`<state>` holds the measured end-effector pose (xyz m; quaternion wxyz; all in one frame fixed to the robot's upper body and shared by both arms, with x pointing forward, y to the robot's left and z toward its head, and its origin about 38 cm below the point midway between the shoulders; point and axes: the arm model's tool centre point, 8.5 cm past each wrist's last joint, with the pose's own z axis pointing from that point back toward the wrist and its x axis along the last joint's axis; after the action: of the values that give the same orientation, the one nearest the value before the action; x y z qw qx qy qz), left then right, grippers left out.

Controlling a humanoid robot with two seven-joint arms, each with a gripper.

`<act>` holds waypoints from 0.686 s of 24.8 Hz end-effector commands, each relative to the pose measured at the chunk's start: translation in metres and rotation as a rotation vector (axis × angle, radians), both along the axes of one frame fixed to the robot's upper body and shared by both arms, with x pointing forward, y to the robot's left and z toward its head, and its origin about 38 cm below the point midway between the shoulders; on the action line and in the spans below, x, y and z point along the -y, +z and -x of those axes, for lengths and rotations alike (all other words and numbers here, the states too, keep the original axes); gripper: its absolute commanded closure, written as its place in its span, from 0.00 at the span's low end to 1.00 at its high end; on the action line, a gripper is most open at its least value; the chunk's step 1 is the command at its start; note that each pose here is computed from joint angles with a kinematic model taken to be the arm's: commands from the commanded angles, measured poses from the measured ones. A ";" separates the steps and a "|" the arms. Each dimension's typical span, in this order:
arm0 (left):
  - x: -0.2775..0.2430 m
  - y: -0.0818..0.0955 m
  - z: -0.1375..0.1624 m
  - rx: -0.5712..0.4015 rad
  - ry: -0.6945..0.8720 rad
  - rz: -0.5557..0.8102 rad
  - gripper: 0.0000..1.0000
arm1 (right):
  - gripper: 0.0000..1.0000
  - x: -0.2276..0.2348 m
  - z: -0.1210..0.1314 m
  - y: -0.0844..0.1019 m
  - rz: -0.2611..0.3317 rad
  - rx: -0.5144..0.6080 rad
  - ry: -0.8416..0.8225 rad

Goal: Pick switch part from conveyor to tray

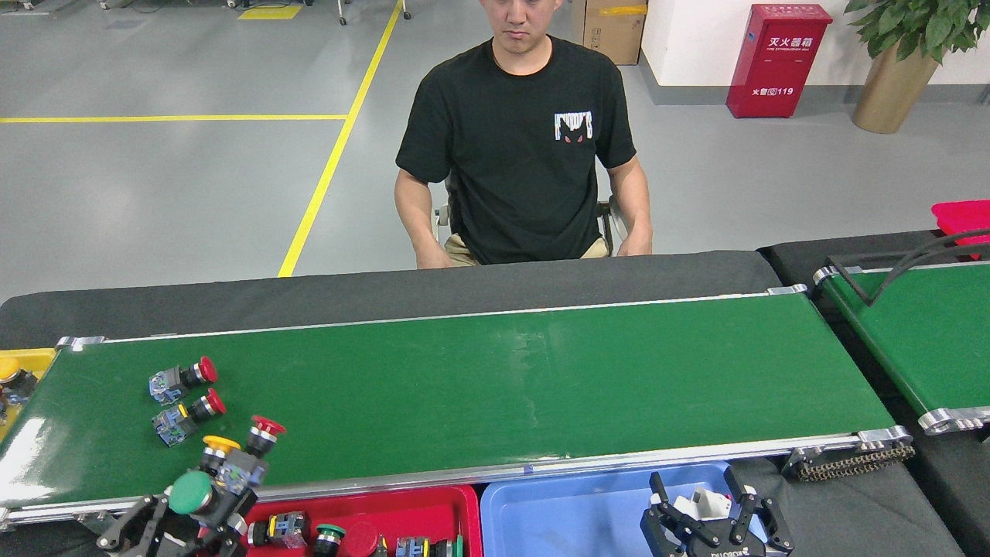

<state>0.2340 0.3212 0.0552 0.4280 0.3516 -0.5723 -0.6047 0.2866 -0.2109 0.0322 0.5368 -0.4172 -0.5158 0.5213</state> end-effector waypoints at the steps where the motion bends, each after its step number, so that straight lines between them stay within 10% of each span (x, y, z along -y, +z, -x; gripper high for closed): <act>1: 0.011 0.002 0.001 0.021 0.007 0.045 0.00 | 0.02 0.001 -0.001 0.005 0.005 0.015 0.002; 17: -0.060 0.008 0.029 0.038 0.309 0.007 0.00 | 0.02 0.001 -0.002 0.005 0.007 0.015 0.002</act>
<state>0.2058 0.3665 0.0555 0.4990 0.4178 -0.5359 -0.5378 0.2866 -0.2109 0.0322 0.5367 -0.4173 -0.5155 0.5217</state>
